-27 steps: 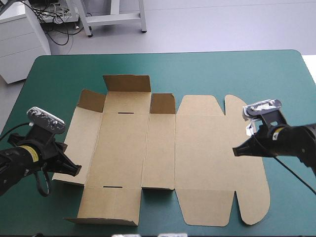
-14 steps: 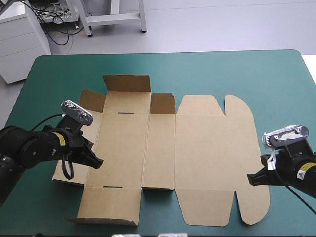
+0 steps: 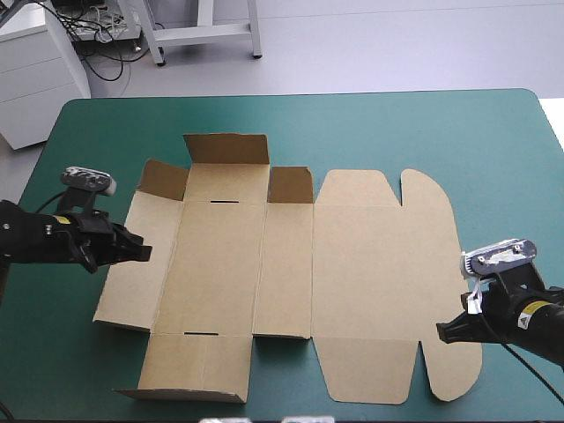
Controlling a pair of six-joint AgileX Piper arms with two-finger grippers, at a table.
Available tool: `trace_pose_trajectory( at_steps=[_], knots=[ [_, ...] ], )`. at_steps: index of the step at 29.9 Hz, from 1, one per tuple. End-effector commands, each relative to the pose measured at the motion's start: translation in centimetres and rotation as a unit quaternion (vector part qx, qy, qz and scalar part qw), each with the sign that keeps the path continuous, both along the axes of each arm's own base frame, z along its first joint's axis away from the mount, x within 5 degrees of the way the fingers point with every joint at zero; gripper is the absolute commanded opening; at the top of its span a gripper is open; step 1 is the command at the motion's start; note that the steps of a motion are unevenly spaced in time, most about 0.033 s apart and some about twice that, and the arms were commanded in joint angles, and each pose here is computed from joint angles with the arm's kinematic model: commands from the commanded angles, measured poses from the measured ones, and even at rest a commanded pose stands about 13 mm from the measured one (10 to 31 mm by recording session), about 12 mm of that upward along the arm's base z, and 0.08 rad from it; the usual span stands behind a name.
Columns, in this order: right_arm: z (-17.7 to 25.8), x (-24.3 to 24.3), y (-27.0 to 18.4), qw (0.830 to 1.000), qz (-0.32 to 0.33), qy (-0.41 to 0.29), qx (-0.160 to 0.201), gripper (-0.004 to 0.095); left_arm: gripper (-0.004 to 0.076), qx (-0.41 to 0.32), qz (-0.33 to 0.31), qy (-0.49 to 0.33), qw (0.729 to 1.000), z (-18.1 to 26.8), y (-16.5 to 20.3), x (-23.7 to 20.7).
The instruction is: Fold the box
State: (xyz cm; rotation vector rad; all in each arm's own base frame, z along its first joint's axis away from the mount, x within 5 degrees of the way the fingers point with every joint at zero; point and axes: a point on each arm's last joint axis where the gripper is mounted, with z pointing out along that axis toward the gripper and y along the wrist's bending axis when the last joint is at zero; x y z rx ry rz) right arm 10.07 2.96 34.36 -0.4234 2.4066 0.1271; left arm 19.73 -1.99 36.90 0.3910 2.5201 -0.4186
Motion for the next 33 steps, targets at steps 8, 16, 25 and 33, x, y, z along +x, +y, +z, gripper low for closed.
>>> trace_pose_trajectory(
  at_steps=[8, 16, 25, 33],
  knots=[
    [1.0, 0.5, -0.1, 0.999, -0.004, -0.043, -0.001, -0.0023, 0.0353, -0.008, 0.120, 0.014, 0.993, 0.7, 5.0, -0.5],
    [1.0, 0.5, -0.1, 0.999, -0.015, -0.044, 0.010, -0.0023, 0.0571, 0.006, 0.131, 0.070, 0.989, -1.8, 6.5, 1.8],
    [1.1, 0.6, -0.1, 0.999, -0.011, -0.048, 0.006, -0.0023, 0.0571, -0.006, 0.073, 0.151, 0.986, -6.2, 7.7, 5.3],
    [1.2, 0.7, 0.0, 0.998, 0.004, -0.061, 0.000, -0.0023, 0.0571, -0.018, 0.045, 0.195, 0.980, -9.7, 9.4, 7.2]
  ],
)
